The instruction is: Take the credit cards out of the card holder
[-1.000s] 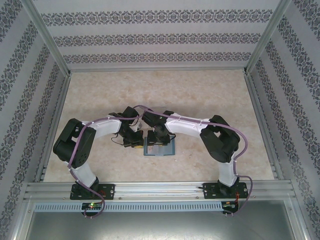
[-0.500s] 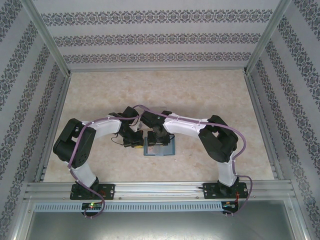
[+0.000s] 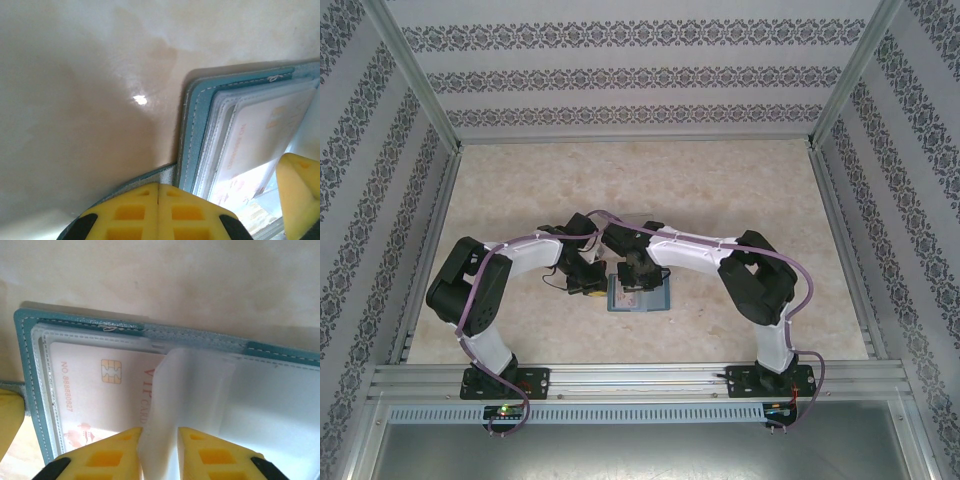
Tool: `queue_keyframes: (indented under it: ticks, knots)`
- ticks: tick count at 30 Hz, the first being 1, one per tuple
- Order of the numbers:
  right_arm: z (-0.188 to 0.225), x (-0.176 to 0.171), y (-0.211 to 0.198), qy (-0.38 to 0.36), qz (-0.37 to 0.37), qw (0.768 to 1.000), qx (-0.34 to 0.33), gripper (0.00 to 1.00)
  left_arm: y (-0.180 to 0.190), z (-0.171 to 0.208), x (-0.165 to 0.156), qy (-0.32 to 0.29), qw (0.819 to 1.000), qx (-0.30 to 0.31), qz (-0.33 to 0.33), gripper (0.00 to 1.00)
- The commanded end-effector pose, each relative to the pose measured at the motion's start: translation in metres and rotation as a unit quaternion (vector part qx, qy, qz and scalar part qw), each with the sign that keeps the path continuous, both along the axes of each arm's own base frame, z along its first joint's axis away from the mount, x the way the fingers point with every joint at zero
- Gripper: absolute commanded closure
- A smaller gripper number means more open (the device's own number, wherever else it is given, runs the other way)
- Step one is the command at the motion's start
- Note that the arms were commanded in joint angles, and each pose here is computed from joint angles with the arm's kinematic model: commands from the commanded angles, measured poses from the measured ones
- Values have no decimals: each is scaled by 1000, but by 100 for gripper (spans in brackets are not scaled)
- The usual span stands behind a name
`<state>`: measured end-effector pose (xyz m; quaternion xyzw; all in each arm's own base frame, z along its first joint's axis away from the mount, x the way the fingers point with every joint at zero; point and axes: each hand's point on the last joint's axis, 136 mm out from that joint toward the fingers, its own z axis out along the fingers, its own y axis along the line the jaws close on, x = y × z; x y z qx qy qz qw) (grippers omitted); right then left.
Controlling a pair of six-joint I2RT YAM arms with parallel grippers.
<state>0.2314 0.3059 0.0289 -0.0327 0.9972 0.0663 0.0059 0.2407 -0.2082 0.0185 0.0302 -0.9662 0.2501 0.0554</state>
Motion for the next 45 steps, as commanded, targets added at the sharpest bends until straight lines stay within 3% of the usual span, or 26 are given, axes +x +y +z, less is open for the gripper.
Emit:
queue_keyframes:
  ticks: [1,7,21,37,45]
  knots:
    - [20,1,-6,-20,4,1000,-8,76,3,-8,-9,11,1000,17,-17,100]
    - [28,3,-20,-30,4,999,-26,76,3,-7,-7,11,1000,18,-18,100]
    - [22,1,-56,-24,-9,998,-54,66,3,-2,-4,8,1000,22,-18,100]
    - [-8,-4,-70,-1,4,995,-96,37,3,2,-2,4,1000,24,-12,100]
    - [-20,-8,-79,9,5,993,-121,36,4,1,-3,6,1000,25,-14,100]
